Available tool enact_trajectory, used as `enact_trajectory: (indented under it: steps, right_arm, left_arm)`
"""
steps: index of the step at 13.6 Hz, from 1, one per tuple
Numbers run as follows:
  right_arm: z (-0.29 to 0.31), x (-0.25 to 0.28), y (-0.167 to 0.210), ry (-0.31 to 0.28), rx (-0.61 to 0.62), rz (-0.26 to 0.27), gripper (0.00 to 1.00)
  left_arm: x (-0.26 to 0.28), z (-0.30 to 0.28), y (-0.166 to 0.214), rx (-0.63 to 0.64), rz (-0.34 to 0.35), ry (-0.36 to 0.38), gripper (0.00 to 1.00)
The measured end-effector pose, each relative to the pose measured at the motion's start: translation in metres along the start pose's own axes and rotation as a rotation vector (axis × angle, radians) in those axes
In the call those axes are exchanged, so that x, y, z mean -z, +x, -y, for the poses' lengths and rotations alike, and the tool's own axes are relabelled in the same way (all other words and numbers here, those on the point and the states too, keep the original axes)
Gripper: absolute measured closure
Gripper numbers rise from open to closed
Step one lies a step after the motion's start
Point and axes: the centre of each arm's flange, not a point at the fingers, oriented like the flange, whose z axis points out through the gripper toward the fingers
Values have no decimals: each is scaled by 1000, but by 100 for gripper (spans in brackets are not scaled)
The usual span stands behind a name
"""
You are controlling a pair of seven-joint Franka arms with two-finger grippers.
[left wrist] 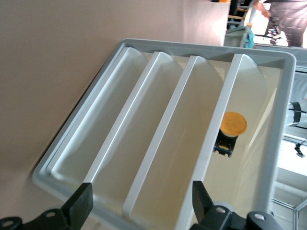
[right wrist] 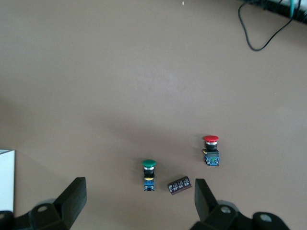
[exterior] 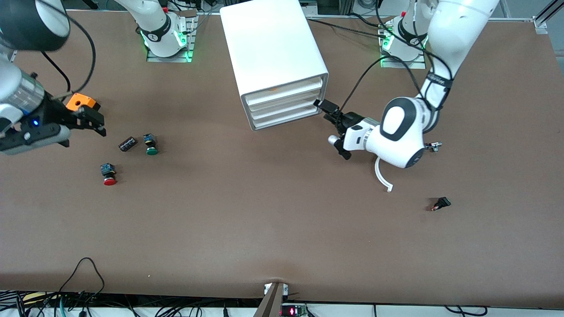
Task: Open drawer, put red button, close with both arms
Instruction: 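Grasp the drawer handle with the left gripper while the right gripper reaches the button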
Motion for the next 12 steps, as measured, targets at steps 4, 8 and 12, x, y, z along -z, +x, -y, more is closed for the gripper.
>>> enact_trajectory:
  steps: [4, 8, 12]
  right_arm:
    - [-29, -62, 7, 9, -36, 97, 0]
    - [-39, -80, 7, 14, -51, 124, 0]
    - [-78, -135, -2, 16, 74, 179, 0]
  left_arm:
    - [-38, 0, 11, -64, 18, -18, 12]
    - [-69, -3, 19, -119, 13, -47, 26]
    - [-98, 14, 24, -126, 3, -112, 29]
